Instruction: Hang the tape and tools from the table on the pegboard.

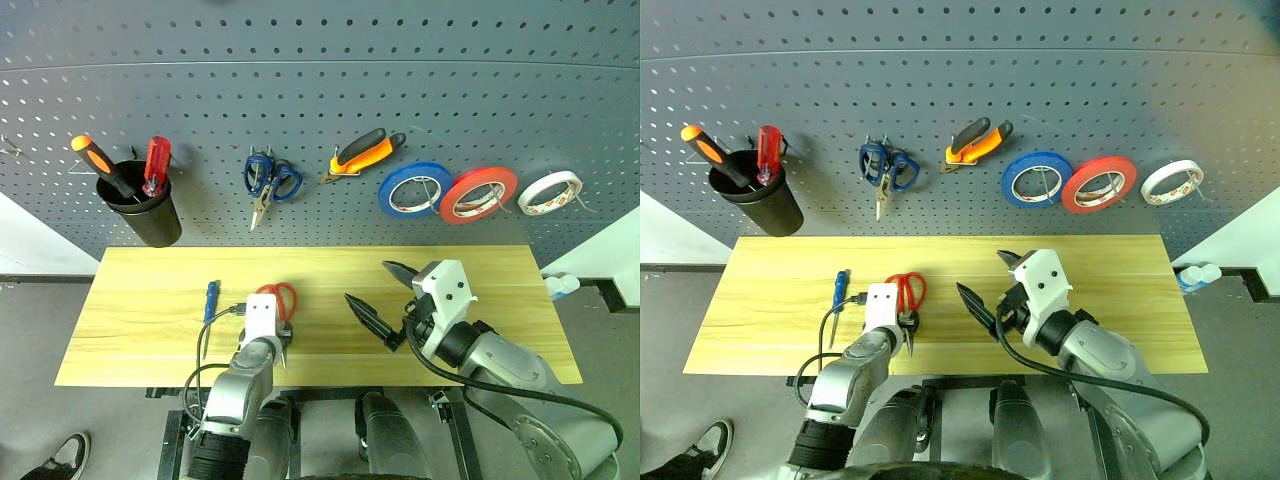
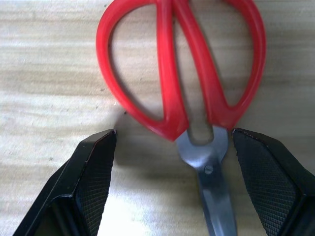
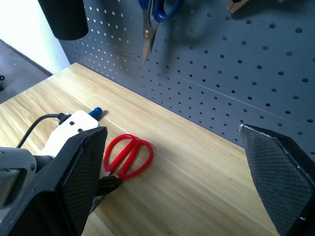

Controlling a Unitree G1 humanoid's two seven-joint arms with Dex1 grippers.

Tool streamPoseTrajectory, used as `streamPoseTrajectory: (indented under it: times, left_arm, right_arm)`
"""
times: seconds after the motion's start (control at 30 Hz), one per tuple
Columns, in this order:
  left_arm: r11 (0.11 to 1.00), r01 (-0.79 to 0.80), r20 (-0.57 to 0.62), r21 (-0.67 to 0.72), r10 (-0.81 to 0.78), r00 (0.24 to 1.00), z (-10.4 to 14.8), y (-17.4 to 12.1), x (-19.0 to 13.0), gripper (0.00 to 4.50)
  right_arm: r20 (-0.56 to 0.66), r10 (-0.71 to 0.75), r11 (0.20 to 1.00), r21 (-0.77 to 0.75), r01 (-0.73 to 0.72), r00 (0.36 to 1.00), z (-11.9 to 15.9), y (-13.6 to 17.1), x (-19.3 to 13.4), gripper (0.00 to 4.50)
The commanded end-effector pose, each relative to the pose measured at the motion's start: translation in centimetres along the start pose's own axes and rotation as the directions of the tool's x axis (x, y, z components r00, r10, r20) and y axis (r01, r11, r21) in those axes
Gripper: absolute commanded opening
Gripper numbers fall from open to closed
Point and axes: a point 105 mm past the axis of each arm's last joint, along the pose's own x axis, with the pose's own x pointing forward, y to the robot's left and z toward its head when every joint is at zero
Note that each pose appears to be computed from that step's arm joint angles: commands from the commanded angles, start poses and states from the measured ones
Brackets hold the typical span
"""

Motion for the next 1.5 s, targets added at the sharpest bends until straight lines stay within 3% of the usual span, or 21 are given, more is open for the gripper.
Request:
streamPoseTrajectory:
  times: [0.03, 0.63, 0.73, 0.97, 1.27, 1.5]
  left_arm:
    - [0.997, 0.056, -0.086, -0.045, -0.059, 0.995, -2.2, -2.6, 0.1, 3.92]
    - [0.998, 0.023, -0.196, -0.057, -0.034, 0.980, -4.7, -2.4, -0.5, 3.92]
    - [0.998, 0.025, -0.213, -0.060, -0.038, 0.976, -5.1, -2.5, -0.7, 3.29]
    - [0.998, 0.029, -0.227, -0.061, -0.042, 0.973, -5.3, -2.5, -0.9, 1.06]
    - [0.998, 0.027, -0.225, -0.062, -0.041, 0.974, -5.2, -2.4, -0.9, 1.04]
    - [0.999, 0.040, -0.125, -0.007, -0.040, 0.991, -2.9, -2.1, -0.5, 1.04]
  right_arm:
    - [0.046, 0.011, 1.000, -0.023, -0.010, 0.999, 1.2, 0.8, -0.3, 4.48]
    - [0.057, 0.005, 0.999, -0.033, -0.003, 0.998, 1.6, 0.8, -0.2, 4.48]
    - [0.056, 0.002, 0.999, -0.032, 0.000, 0.998, 1.6, 0.8, -0.3, 4.50]
    - [0.057, 0.000, 1.000, -0.031, 0.002, 0.998, 1.7, 0.9, -0.2, 4.50]
    - [0.056, -0.004, 1.000, -0.031, 0.006, 0.998, 1.7, 0.9, -0.2, 4.50]
    - [0.055, 0.002, 1.000, -0.029, 0.000, 0.998, 1.6, 0.9, 0.0, 4.50]
